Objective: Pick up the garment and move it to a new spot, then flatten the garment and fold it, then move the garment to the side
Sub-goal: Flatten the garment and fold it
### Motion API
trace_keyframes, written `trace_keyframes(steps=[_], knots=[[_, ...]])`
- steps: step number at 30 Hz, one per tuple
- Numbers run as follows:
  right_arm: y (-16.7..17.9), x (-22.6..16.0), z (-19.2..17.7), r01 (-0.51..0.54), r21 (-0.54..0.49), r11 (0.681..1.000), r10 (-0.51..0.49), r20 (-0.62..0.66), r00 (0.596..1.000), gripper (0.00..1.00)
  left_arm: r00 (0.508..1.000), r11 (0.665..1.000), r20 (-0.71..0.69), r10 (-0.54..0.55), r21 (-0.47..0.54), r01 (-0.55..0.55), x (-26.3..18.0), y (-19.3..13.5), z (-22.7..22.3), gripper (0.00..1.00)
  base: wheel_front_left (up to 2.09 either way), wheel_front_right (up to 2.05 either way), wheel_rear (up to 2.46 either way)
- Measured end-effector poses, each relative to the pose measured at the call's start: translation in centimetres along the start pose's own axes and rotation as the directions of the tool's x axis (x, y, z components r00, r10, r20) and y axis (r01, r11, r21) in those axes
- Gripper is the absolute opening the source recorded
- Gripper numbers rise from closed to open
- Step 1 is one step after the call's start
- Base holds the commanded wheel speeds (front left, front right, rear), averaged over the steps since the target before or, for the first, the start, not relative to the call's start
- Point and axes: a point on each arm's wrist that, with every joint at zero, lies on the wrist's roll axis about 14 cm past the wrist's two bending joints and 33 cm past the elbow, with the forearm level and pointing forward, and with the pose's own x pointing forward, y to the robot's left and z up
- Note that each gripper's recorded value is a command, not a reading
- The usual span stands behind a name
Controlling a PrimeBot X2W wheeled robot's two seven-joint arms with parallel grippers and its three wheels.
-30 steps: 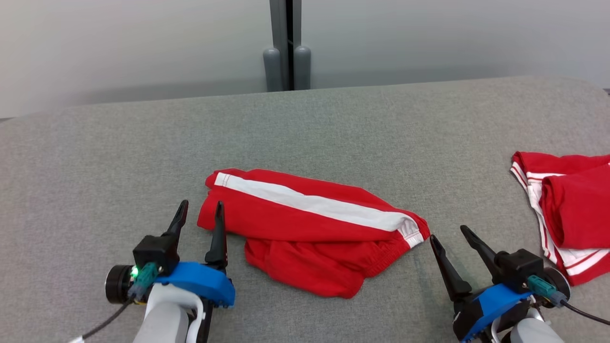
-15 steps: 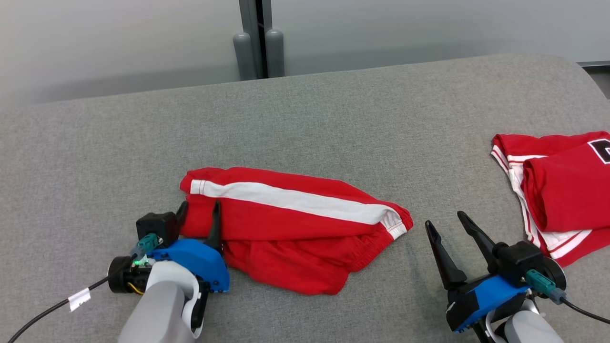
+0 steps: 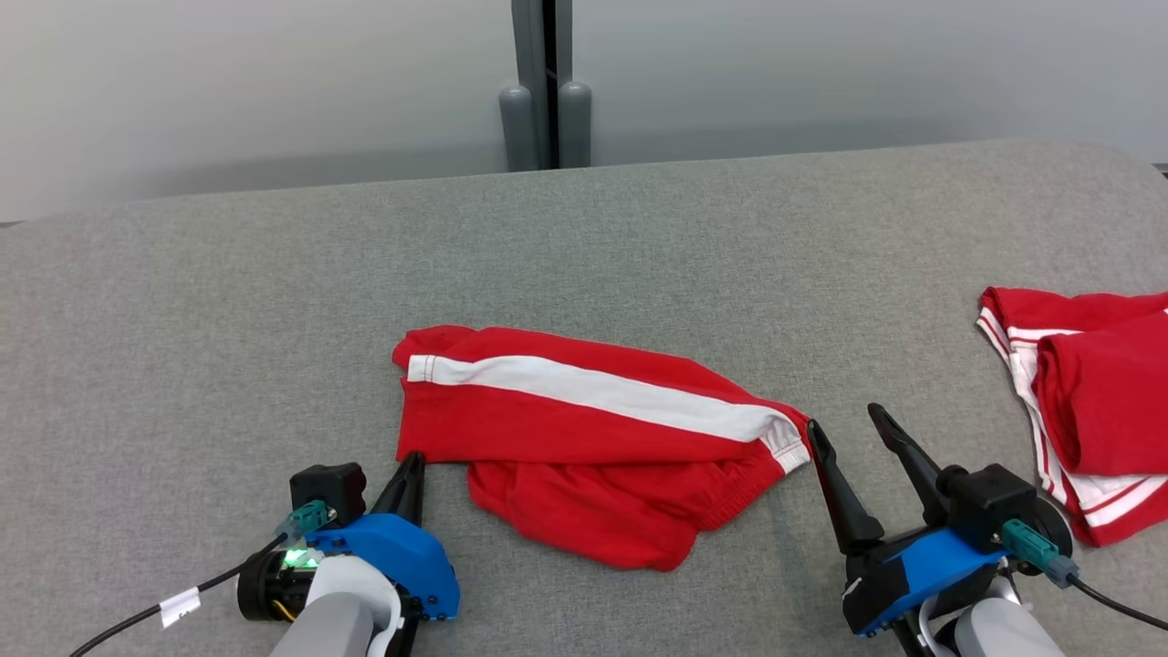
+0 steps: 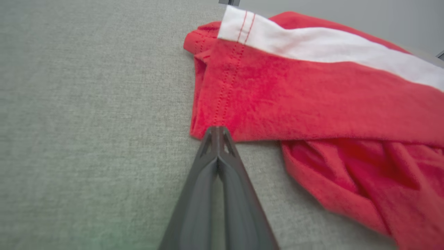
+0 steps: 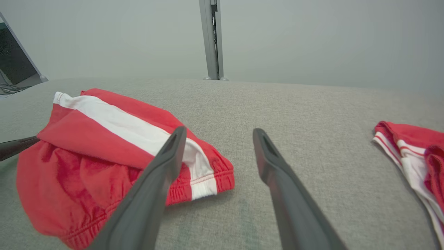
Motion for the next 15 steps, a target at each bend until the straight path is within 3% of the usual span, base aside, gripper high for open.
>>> trace_keyframes(steps=[5,10,11,12,15], knots=[[0.2,0.1,0.2,-0.005,-0.001,1.0,0.005,0.005,1.0,1.0,1.0,1.0,0.028,0.01,0.009,-0.01,-0.2,0.1,0.8,0.0,0.0,0.0,0.0],[-0.4,-0.5,0.7,0.016,0.0,1.0,-0.016,0.02,1.0,1.0,0.989,0.997,0.142,0.042,0.064,-0.052,-0.6,0.4,4.0,0.0,0.0,0.0,0.0],[-0.5,-0.6,1.1,0.025,0.0,1.0,-0.025,0.033,0.999,1.0,0.984,0.994,0.171,0.051,0.083,-0.066,-0.9,0.4,4.8,0.04,0.0,0.0,0.0],[-0.7,-0.7,1.4,0.034,0.0,0.999,-0.034,0.044,0.998,1.0,0.977,0.992,0.203,0.057,0.099,-0.079,-1.2,0.5,5.6,1.0,0.0,0.0,0.0],[-1.1,-1.3,2.2,0.064,0.004,0.998,-0.064,0.073,0.995,1.0,0.958,0.983,0.275,0.074,0.141,-0.117,-2.5,0.6,7.1,1.0,0.0,0.0,0.0]])
